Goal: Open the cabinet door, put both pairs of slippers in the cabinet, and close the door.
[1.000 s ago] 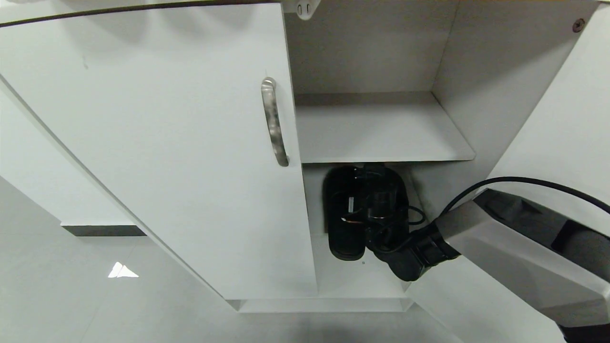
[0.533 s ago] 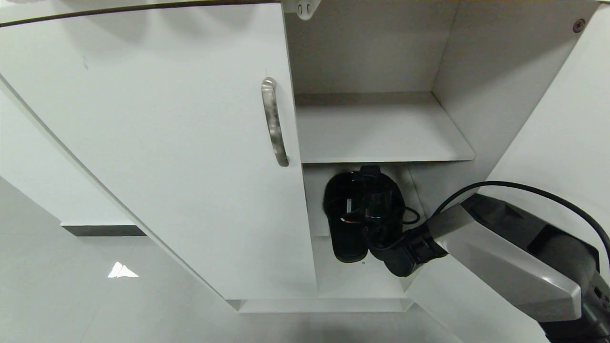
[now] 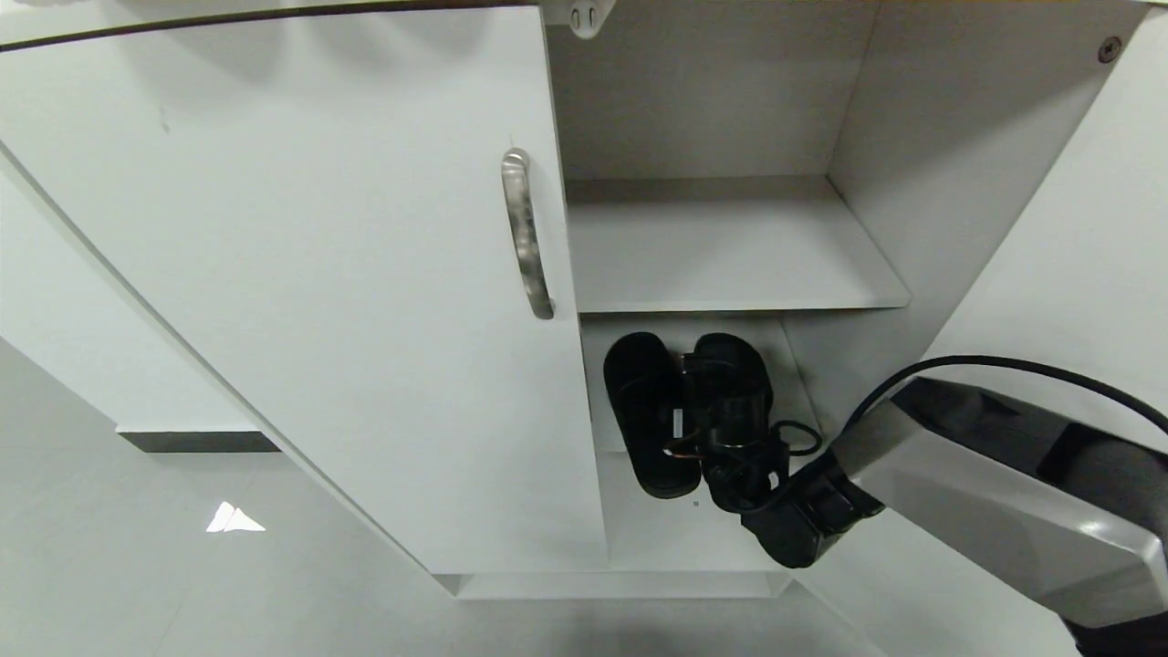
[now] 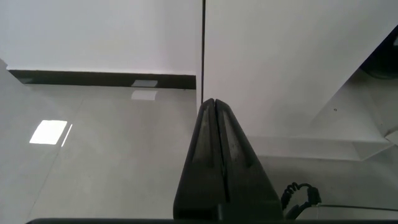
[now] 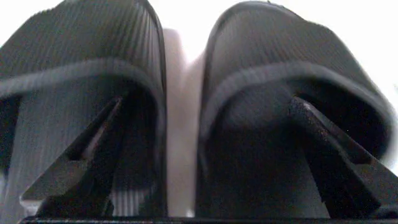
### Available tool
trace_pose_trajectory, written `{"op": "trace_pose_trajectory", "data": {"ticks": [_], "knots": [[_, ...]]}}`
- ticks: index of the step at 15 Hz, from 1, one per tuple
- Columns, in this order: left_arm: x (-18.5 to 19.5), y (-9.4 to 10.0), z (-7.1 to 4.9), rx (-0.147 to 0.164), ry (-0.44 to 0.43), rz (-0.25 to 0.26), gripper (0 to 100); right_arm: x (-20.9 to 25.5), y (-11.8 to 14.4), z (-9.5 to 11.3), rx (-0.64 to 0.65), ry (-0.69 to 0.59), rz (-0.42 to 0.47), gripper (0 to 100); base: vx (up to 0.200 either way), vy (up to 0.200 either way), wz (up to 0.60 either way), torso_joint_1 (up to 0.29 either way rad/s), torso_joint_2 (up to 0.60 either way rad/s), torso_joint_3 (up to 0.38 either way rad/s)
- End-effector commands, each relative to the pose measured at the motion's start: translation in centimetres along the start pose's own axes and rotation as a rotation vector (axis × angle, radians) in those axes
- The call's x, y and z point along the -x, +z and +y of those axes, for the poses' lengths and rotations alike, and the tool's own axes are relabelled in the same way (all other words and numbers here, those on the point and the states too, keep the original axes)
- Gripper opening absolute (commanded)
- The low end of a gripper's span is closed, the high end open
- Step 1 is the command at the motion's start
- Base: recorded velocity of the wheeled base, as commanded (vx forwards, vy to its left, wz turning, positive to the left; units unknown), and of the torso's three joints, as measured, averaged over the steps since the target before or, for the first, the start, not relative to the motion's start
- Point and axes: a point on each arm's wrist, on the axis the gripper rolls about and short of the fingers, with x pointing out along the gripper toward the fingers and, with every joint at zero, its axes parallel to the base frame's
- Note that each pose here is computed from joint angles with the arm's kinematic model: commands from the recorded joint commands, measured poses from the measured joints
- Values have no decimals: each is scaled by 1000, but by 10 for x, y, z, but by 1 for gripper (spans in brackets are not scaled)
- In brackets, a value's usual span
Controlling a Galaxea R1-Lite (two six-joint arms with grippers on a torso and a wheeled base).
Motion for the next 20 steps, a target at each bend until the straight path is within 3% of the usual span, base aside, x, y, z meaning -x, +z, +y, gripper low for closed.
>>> {"op": "trace_pose_trajectory", "data": {"ticks": [1,5,10,14,20], "knots": [[0,0,0,0,0,1,0,33,27,-10,-21,29,-30,100,0,0,0,0,0,0],[0,0,0,1,-1,2,0,110,51,-21,-59,277,-13,100,0,0,0,0,0,0],[0,0,0,1,-1,2,0,180,58,-57,-131,659,97,100,-200,0,0,3,4,1],[0,0,0,1,-1,2,0,188,58,-55,-128,695,99,100,-200,0,0,1,2,1],[0,0,0,9,2,2,0,191,61,-54,-132,704,90,100,0,0,0,0,0,0]]}}
